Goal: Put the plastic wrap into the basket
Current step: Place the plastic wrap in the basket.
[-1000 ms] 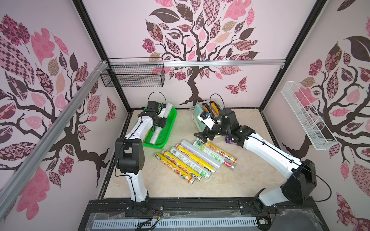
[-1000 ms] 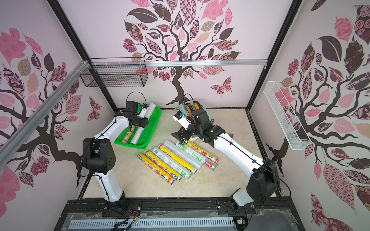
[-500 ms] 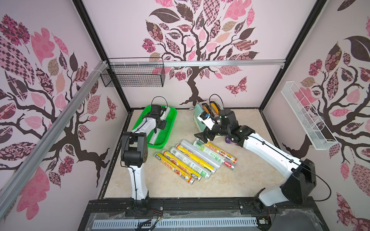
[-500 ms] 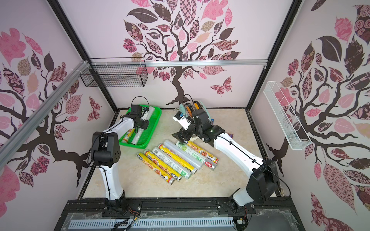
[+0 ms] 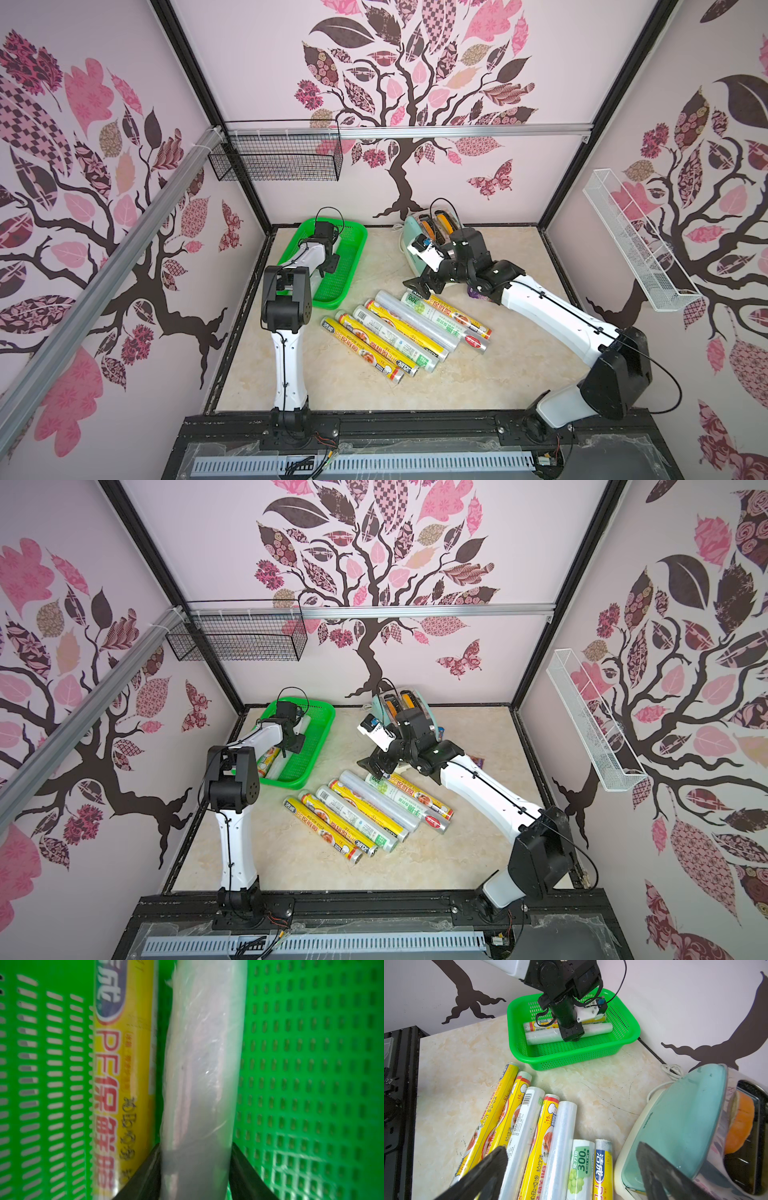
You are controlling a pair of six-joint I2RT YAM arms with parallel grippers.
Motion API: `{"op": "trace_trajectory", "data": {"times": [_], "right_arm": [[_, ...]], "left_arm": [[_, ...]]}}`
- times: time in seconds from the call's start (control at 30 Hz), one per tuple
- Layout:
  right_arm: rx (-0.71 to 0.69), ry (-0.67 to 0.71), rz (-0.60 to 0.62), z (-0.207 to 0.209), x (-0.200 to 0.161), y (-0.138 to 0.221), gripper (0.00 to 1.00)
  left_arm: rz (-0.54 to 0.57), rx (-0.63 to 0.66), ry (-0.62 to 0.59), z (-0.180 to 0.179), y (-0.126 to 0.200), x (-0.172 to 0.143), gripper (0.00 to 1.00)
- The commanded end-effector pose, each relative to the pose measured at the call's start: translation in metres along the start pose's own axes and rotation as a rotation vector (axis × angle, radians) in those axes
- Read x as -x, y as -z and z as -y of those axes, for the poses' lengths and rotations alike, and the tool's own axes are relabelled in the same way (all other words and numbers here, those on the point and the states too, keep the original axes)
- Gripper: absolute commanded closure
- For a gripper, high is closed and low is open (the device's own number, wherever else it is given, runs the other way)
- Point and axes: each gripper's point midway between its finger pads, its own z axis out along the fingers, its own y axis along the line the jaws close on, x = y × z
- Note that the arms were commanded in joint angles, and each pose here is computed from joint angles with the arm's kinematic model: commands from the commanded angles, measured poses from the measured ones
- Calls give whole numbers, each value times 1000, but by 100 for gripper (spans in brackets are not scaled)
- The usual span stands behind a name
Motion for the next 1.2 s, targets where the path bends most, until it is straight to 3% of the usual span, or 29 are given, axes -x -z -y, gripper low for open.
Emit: {"op": "trace_trajectory", "data": {"times": [0.0,0.37,0.57,0.77,1.03,1.17], "right_arm": [[-5,19,19,0,13,7,1],[-21,-1,15,1,7,7,1],[-62,-60,-22,7,-6,7,1],[-28,-108,-73,2,-24,5,13],[65,-205,-270,-9,-74,3,25],[119,-185,-347,-17,-93,2,28]], "left_arm": [[-54,96,18,-22,7,-5,47],[2,202,66,-48,29,9,41],[18,185,93,-49,40,13,41],[16,169,106,-49,52,10,41],[25,100,137,-46,86,0,41],[16,44,141,-38,101,-11,40]]}}
